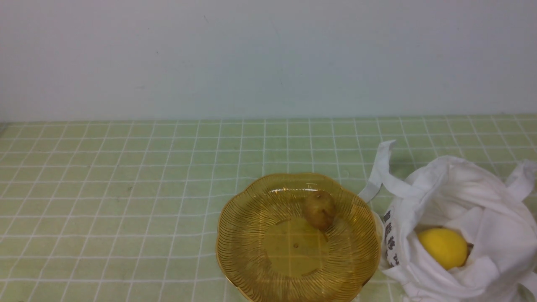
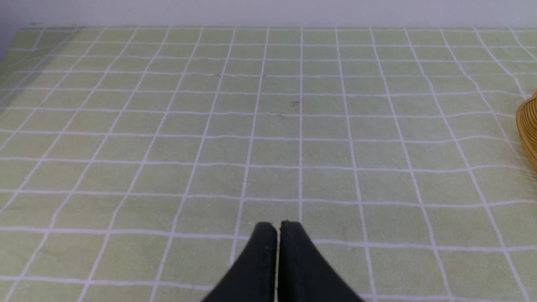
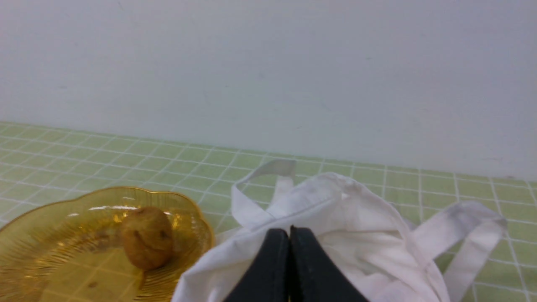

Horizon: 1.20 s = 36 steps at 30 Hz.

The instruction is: Take the fruit out of the bag on the green coffee tablecloth and place them on the plate.

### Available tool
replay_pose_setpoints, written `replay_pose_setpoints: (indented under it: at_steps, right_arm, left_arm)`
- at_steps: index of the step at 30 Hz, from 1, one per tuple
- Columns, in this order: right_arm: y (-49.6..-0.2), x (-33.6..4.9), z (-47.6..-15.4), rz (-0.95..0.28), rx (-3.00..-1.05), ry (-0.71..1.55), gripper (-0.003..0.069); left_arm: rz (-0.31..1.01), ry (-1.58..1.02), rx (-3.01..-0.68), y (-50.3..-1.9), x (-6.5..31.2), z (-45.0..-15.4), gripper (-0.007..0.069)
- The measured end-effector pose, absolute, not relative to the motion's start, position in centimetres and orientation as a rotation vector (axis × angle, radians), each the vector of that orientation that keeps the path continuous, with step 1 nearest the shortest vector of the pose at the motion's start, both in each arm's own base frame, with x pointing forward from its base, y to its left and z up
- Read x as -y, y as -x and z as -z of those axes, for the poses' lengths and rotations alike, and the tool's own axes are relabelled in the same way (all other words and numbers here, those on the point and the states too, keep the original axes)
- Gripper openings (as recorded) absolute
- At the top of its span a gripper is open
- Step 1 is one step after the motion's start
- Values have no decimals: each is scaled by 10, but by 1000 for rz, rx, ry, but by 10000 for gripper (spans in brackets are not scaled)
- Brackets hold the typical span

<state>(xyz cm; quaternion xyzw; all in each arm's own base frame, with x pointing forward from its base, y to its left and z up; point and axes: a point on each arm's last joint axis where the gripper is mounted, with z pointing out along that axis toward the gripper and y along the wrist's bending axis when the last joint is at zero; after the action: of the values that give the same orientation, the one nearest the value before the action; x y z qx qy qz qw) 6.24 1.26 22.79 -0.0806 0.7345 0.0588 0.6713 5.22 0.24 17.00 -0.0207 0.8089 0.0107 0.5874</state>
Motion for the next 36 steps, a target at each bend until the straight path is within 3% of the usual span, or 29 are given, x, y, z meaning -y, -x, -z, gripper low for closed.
replay_pose_setpoints:
  at_steps: [10, 17, 36]
  right_arm:
    - [-56, -5, -198, -44, -1639, 86, -15]
    - [-55, -2, -181, -3, -1761, 48, -15]
    - [-55, -2, -180, -2, -1773, 48, -15]
  left_arm:
    - [-25, 48, -1885, -52, -2, -170, -8]
    - [-25, 48, -1885, -52, -2, -170, -8]
    - [-25, 48, -1885, -52, -2, -170, -8]
